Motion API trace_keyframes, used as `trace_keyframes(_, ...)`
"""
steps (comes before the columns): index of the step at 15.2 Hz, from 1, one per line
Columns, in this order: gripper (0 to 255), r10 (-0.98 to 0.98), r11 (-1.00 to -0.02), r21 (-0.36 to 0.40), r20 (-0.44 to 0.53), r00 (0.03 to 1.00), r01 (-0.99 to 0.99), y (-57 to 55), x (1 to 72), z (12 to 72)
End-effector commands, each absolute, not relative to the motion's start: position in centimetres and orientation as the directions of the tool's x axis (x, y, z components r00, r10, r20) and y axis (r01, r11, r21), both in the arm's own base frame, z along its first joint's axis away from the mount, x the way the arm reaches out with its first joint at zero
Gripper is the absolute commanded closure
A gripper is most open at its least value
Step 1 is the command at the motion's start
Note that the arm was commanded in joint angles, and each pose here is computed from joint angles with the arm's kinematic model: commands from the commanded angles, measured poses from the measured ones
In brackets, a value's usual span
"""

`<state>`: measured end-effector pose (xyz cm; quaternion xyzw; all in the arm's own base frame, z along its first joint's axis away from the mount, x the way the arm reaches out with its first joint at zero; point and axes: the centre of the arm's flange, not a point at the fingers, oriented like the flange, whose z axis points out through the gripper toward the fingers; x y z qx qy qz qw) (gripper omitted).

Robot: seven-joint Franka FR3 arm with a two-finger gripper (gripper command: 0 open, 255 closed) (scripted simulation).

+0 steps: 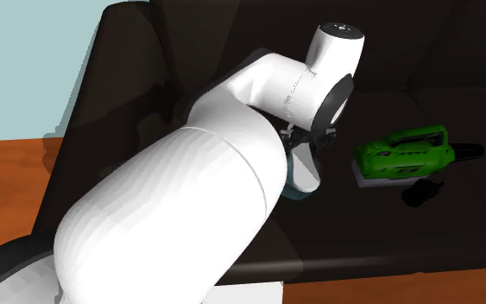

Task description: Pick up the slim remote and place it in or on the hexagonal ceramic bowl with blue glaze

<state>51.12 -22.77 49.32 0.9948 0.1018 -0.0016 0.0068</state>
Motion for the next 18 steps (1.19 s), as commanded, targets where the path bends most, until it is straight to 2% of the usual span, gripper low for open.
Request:
trace_keyframes(1, 255, 0.203, -0.979, 0.014, -0.004, 0.979, 0.203, -22.9, 51.2, 48.3)
trace_keyframes(10, 255, 0.203, -0.979, 0.014, -0.004, 0.979, 0.203, -22.9, 51.2, 43.4)
trace_keyframes(18, 255, 0.203, -0.979, 0.014, -0.004, 0.979, 0.203, -22.9, 51.2, 43.4)
